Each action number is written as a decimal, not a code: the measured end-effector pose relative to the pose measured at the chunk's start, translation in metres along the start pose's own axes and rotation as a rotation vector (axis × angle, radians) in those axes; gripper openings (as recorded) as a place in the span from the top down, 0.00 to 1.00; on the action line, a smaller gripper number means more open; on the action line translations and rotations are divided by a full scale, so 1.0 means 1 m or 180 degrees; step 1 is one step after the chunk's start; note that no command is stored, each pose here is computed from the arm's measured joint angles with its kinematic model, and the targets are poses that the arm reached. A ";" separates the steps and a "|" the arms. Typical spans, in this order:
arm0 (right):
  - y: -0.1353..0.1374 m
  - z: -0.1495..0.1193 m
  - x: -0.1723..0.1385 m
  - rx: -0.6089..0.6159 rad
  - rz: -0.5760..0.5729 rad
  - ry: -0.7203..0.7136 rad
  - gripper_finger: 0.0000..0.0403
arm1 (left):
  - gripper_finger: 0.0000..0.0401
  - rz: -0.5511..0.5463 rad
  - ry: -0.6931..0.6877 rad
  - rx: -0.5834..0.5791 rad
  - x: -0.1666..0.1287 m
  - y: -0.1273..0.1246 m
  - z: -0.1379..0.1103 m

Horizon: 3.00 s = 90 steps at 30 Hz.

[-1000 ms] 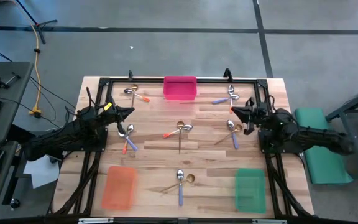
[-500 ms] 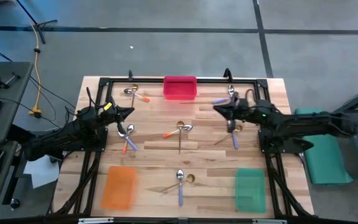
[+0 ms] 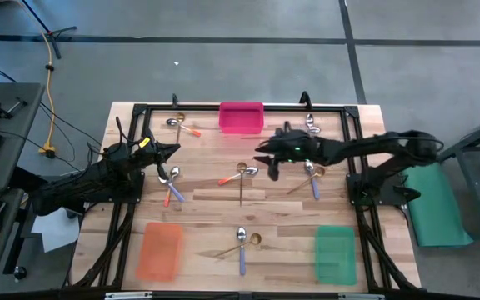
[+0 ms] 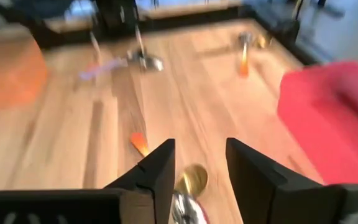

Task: Sort silverware by color (type)
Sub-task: Put the orange spoon into the green bin

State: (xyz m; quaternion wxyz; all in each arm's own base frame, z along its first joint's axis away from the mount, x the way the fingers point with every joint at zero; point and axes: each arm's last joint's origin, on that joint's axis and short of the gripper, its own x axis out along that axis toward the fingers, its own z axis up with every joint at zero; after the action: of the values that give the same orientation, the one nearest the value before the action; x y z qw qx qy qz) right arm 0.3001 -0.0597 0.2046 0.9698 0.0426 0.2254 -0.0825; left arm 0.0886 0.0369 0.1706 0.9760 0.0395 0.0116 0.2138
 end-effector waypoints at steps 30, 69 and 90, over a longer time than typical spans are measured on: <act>0.016 -0.008 0.114 -0.0556 0.0284 0.2051 0.68 | 1.00 0.0001 -0.0001 0.0000 0.000 0.000 0.000; 0.014 -0.021 0.103 -0.0430 0.0250 0.2605 0.94 | 1.00 0.0001 -0.0001 0.0000 0.000 0.000 0.000; 0.079 0.024 0.068 -0.0042 0.0370 0.2831 1.00 | 1.00 0.0001 -0.0001 0.0000 0.000 0.000 0.000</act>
State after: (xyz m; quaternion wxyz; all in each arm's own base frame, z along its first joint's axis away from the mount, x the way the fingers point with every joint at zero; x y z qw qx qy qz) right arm 0.3848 0.0054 0.1994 0.7819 0.0803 0.6182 -0.0001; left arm 0.0886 0.0369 0.1707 0.9760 0.0395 0.0115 0.2140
